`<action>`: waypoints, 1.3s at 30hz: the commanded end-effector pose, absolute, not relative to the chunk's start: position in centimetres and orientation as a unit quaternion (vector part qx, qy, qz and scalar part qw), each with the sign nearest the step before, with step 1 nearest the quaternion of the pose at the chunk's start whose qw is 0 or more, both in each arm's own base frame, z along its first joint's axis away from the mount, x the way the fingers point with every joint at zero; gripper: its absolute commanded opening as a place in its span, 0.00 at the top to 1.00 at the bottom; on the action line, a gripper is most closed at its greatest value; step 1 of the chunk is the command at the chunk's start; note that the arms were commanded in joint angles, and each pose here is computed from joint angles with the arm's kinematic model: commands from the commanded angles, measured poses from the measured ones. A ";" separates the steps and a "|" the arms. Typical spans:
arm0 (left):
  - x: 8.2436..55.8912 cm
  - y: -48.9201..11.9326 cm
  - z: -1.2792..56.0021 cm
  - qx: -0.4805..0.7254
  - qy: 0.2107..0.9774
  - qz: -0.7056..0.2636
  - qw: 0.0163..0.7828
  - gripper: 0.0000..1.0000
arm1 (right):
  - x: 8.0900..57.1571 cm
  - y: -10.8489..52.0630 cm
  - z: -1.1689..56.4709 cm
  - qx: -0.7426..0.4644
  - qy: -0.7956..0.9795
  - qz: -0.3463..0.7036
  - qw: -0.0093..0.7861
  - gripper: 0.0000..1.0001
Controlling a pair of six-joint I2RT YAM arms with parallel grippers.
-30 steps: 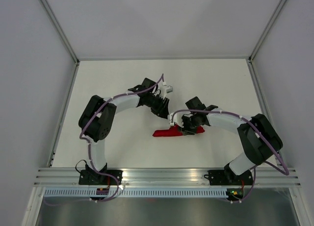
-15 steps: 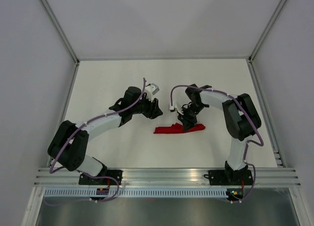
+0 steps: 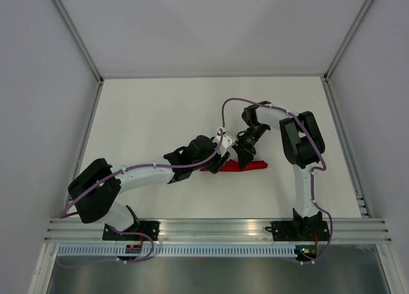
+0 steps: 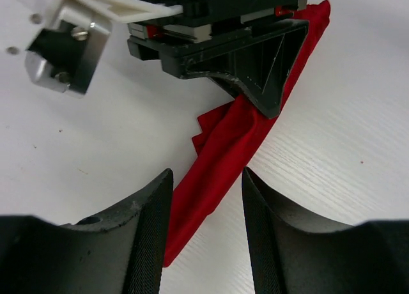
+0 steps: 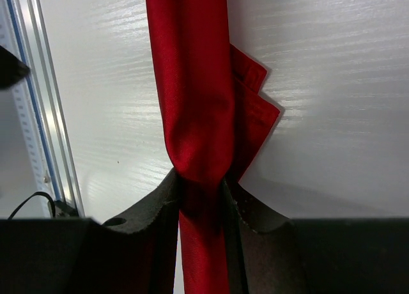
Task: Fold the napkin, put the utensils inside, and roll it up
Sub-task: Roll the napkin with the utensil
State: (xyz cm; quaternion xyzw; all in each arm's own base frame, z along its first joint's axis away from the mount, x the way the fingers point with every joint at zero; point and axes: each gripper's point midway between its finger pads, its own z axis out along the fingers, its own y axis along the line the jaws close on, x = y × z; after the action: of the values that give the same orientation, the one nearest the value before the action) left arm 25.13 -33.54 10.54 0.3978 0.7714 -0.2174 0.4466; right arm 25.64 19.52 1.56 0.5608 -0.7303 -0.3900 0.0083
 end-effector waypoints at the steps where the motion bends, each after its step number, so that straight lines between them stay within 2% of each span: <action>1: 26.0 -35.0 10.3 0.455 0.746 -0.149 0.463 0.47 | 26.5 17.9 -1.3 0.586 -0.724 -0.363 0.029 0.86; 11: 24.4 -38.8 5.9 0.570 0.704 -0.094 0.412 0.46 | 27.1 17.9 -1.7 0.573 -0.729 -0.372 0.039 0.86; 27: 25.2 -39.1 2.0 0.625 0.677 -0.038 0.387 0.48 | 27.0 17.7 -2.0 0.554 -0.722 -0.408 0.069 0.86; 31: 25.1 -38.8 0.5 0.637 0.676 -0.034 0.370 0.53 | 27.2 17.8 -1.8 0.549 -0.718 -0.422 0.072 0.86; 33: 24.8 -38.8 0.0 0.642 0.675 -0.039 0.362 0.60 | 27.0 17.8 -1.5 0.544 -0.715 -0.432 0.079 0.85; 39: 24.1 -38.6 -1.6 0.652 0.680 -0.051 0.332 0.74 | 27.5 18.0 -1.3 0.536 -0.718 -0.437 0.073 0.73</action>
State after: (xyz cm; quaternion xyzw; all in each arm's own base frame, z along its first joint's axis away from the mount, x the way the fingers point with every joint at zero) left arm 25.48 -39.84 2.11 0.6160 0.6800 -0.0526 0.3943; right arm 25.90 18.81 1.57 0.4807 -0.7374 -0.4644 0.0979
